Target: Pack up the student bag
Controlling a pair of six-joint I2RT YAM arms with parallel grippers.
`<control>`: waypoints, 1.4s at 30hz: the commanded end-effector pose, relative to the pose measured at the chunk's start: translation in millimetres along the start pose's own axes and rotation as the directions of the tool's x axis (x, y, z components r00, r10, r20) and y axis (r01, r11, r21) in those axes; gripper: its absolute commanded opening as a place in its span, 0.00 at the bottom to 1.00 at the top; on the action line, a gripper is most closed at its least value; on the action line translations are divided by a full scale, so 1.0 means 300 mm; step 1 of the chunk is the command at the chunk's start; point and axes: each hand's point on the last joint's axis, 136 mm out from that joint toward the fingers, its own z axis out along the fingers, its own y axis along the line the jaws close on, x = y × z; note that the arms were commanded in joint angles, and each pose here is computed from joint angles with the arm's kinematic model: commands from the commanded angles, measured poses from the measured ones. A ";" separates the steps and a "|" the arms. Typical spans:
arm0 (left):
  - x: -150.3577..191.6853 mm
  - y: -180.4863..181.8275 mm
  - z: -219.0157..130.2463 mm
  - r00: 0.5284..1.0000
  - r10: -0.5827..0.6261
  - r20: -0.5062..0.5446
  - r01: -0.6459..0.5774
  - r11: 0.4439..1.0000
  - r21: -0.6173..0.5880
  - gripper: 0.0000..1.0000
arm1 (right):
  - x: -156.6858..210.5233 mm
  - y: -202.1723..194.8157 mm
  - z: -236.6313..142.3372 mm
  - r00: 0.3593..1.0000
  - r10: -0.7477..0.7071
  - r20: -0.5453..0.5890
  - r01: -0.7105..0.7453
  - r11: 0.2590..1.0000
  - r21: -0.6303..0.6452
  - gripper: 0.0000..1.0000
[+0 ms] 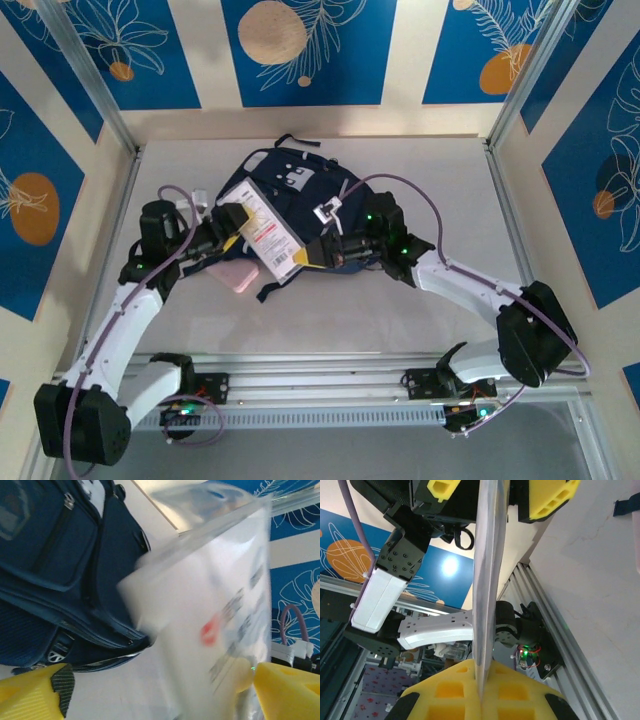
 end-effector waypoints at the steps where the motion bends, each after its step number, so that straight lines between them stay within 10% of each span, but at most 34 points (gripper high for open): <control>1: -0.024 -0.103 0.015 0.998 0.059 0.026 -0.062 0.993 0.105 0.87 | 0.026 0.037 -0.022 1.000 -0.003 -0.020 0.002 0.999 -0.040 0.00; 14: 0.002 -0.113 0.078 0.999 -0.013 0.038 0.006 0.985 0.170 0.17 | -0.010 -0.001 -0.059 0.996 0.053 0.065 -0.053 0.999 0.004 0.00; 17: -0.002 -0.108 0.081 0.998 -0.038 0.051 0.029 0.986 0.162 0.13 | -0.028 -0.022 -0.069 0.992 0.077 0.105 -0.081 0.996 0.033 0.12; 21: -0.024 -0.083 0.071 0.987 -0.117 0.109 0.101 0.985 0.142 0.10 | -0.056 -0.057 -0.096 0.969 0.120 0.215 -0.141 0.987 0.083 0.64; 24: -0.033 -0.069 0.060 0.974 -0.159 0.158 0.139 0.982 0.130 0.10 | -0.067 -0.071 -0.107 0.938 0.136 0.320 -0.171 0.982 0.082 0.81; 42: -0.052 -0.098 0.019 0.924 -0.225 0.310 0.185 0.971 0.152 0.09 | -0.129 -0.125 -0.049 0.801 0.311 0.512 -0.332 0.942 -0.054 0.83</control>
